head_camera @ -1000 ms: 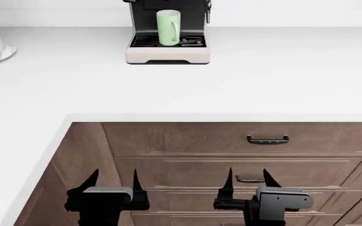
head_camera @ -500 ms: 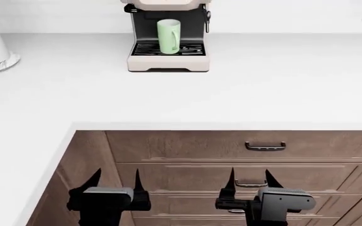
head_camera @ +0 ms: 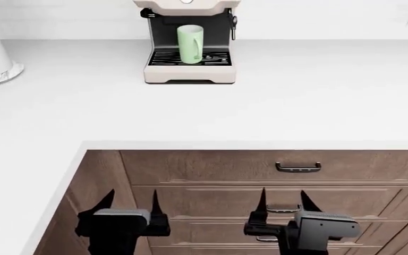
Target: Pick the mug from under the coffee machine dispenser and place it on the counter.
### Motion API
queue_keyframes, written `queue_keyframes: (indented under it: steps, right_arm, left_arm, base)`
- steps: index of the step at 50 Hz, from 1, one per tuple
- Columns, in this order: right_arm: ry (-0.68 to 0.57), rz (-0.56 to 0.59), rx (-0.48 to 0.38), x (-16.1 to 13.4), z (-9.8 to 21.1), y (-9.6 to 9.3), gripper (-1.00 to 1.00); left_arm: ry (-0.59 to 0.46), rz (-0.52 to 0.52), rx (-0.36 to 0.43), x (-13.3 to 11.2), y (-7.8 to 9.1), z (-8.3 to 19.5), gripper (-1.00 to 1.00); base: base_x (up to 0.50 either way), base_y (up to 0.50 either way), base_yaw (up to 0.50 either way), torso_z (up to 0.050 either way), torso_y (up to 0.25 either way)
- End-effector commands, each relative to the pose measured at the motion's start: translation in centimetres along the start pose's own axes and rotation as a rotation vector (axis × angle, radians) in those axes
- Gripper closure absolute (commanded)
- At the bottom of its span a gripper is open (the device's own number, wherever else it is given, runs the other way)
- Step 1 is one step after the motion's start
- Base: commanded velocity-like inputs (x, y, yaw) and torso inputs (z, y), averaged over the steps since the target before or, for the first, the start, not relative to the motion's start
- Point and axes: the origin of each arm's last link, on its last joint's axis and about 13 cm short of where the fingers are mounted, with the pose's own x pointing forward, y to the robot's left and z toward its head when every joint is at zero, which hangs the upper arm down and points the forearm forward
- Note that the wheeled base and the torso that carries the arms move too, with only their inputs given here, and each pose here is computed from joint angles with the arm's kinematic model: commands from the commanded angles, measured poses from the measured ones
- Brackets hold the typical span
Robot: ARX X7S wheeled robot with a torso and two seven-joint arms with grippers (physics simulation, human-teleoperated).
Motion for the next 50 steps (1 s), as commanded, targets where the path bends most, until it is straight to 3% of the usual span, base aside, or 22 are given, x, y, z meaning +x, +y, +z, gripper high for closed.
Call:
queue_keyframes:
  steps: [1,5,8,10,12,13,16,20,26,34,50]
  right_arm:
    - [-0.092,0.064,0.08,-1.9,7.0,0.7,-1.0]
    - [-0.126,0.074,0.069,-3.9,13.8,0.6,-1.0]
    - [-0.195,0.051,-0.04,-4.1,17.9,-0.2,-1.0]
    - [-0.273,0.042,-0.084,-4.4,21.0,-0.1,-1.0]
    - [-0.254,-0.02,-0.081,-5.4,23.0,0.0,-1.0]
    - [-0.22,0.016,-0.09,-6.1,23.7,0.0,-1.0]
    - [-0.215,0.019,-0.11,-6.6,25.4,-0.3,-1.0]
    - [-0.224,0.006,-0.147,-6.2,27.4,-0.2,-1.0]
    - [-0.235,0.007,-0.172,-6.1,28.7,0.0,-1.0]
    - [-0.247,0.027,-0.132,-5.4,28.9,0.2,-1.0]
    - [-0.264,0.073,-0.11,-4.1,29.0,0.9,-1.0]
  left_arm:
    - [-0.005,-0.059,-0.095,-0.9,-0.1,6.0,-1.0]
    - [-0.067,-0.106,-0.085,-2.7,-0.4,12.7,-1.0]
    - [-0.09,-0.142,-0.061,-4.1,-0.4,17.3,-1.0]
    - [-0.122,-0.018,-0.007,-3.5,0.8,20.1,-1.0]
    - [-0.171,-0.015,0.029,-3.4,0.8,22.9,-1.0]
    - [-0.181,-0.014,0.037,-3.8,0.6,24.1,-1.0]
    - [-0.135,-0.186,0.059,-5.5,0.6,26.5,-1.0]
    - [-0.142,-0.181,0.094,-5.6,1.3,29.8,-1.0]
    - [-0.15,-0.156,0.127,-5.3,2.1,31.8,-1.0]
    - [-0.155,-0.095,0.111,-5.5,3.5,32.8,-1.0]
    - [-0.16,-0.076,0.119,-5.9,4.3,32.6,-1.0]
  base:
    - [0.0,0.0,0.0,0.0,0.0]
    - [0.0,0.0,0.0,0.0,0.0]
    - [0.0,0.0,0.0,0.0,0.0]
    - [0.0,0.0,0.0,0.0,0.0]
    - [0.0,0.0,0.0,0.0,0.0]
    - [0.0,0.0,0.0,0.0,0.0]
    - [0.0,0.0,0.0,0.0,0.0]
    - [0.0,0.0,0.0,0.0,0.0]
    - [0.0,0.0,0.0,0.0,0.0]
    - [0.0,0.0,0.0,0.0,0.0]
    - [0.04,0.0,0.0,0.0,0.0]
